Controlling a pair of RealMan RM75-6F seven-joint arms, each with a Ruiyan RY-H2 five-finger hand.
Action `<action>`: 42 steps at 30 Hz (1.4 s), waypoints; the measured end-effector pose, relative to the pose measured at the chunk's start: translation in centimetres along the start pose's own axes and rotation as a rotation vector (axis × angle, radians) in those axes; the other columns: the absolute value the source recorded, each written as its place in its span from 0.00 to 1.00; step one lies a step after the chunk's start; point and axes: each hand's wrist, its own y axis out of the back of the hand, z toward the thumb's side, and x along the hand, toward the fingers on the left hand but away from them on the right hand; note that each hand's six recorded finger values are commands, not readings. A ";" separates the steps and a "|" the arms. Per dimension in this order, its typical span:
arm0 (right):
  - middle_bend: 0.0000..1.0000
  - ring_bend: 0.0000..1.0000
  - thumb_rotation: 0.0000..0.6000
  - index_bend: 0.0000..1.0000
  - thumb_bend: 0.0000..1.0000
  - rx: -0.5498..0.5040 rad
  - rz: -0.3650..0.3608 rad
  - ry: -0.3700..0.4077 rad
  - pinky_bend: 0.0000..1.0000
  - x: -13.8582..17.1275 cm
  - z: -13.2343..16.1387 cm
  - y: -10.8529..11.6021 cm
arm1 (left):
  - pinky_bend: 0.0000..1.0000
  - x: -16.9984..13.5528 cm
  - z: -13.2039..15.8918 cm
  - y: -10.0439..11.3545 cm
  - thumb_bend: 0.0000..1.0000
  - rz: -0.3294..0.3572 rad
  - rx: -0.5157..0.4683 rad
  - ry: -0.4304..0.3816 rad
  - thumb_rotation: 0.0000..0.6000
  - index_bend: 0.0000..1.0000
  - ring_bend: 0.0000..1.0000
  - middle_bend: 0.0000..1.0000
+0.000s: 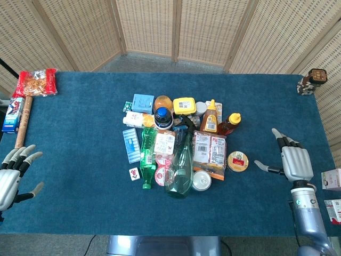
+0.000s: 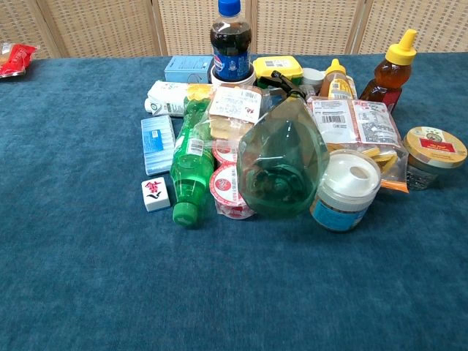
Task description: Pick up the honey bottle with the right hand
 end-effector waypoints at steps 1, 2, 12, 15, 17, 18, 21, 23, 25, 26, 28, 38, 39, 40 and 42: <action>0.20 0.21 0.46 0.00 0.06 -0.001 0.002 0.000 0.27 0.0 0.0 -0.1 | 0.00 0.0 0.0 0.0 0.35 -0.001 0.001 -0.001 1.00 0.18 0.00 0.03; 0.20 0.21 0.46 0.00 0.06 -0.004 0.004 0.000 0.27 0.0 0.0 -0.1 | 0.00 0.0 0.0 -0.1 0.35 -0.003 0.003 -0.001 1.00 0.18 0.00 0.03; 0.20 0.20 0.46 0.00 0.06 -0.088 0.031 0.014 0.27 -0.2 0.3 -0.3 | 0.00 -0.2 0.1 -0.2 0.35 -0.011 -0.001 -0.004 1.00 0.17 0.00 0.03; 0.20 0.19 0.46 0.00 0.06 -0.106 0.019 0.020 0.27 -0.6 0.3 0.0 | 0.00 -0.1 0.2 -0.1 0.35 -0.011 0.003 -0.010 1.00 0.17 0.00 0.03; 0.20 0.18 0.46 0.00 0.06 -0.118 0.014 0.025 0.27 -1.0 0.4 0.2 | 0.00 -0.1 0.3 -0.1 0.35 -0.011 0.004 -0.014 1.00 0.17 0.00 0.03; 0.20 0.18 0.46 0.00 0.06 -0.124 0.014 0.027 0.27 -1.1 0.5 0.2 | 0.00 -0.1 0.4 -0.1 0.35 -0.014 0.003 -0.018 1.00 0.17 0.00 0.03; 0.19 0.16 0.46 0.00 0.06 -0.150 0.017 0.032 0.27 -1.8 0.9 0.1 | 0.00 -0.2 0.4 -0.2 0.35 -0.022 0.000 -0.022 1.00 0.17 0.00 0.03; 0.18 0.14 0.46 0.00 0.06 -0.175 0.019 0.034 0.26 -2.5 1.1 0.0 | 0.00 -0.4 0.3 -0.4 0.35 -0.025 -0.002 -0.020 1.00 0.17 0.00 0.03; 0.15 0.11 0.46 0.00 0.06 -0.189 0.020 0.036 0.24 -3.3 1.2 -0.1 | 0.00 -0.5 0.2 -0.4 0.35 -0.026 -0.002 -0.016 1.00 0.17 0.00 0.03; 0.11 0.08 0.46 0.00 0.06 -0.192 0.022 0.038 0.22 -3.6 1.3 -0.2 | 0.00 -0.6 0.1 -0.4 0.35 -0.024 -0.003 -0.013 1.00 0.17 0.00 0.03; 0.07 0.04 0.46 0.00 0.06 -0.198 0.025 0.044 0.20 -4.4 1.7 -0.4 | 0.00 -0.7 -0.1 -0.3 0.35 -0.021 -0.004 -0.009 1.00 0.17 0.00 0.02; 0.00 0.00 0.45 0.00 0.06 -0.238 0.051 0.071 0.18 -7.5 3.3 -1.5 | 0.00 -1.1 -0.4 -0.1 0.35 -0.016 -0.001 -0.002 1.00 0.17 0.00 0.02; 0.00 0.00 0.45 0.00 0.06 -0.239 0.055 0.074 0.18 -7.8 3.4 -1.6 | 0.00 -1.1 -0.4 -0.1 0.35 -0.015 -0.001 -0.001 1.00 0.17 0.00 0.02; 0.00 0.00 0.46 0.00 0.06 -0.239 0.059 0.076 0.18 -8.1 3.6 -1.7 | 0.00 -1.1 -0.4 -0.1 0.35 -0.015 0.000 -0.001 1.00 0.17 0.00 0.02; 0.00 0.00 0.46 0.00 0.06 -0.240 0.067 0.081 0.18 -8.6 4.0 -2.0 | 0.00 -1.1 -0.4 -0.1 0.35 -0.016 0.001 0.000 1.00 0.17 0.00 0.02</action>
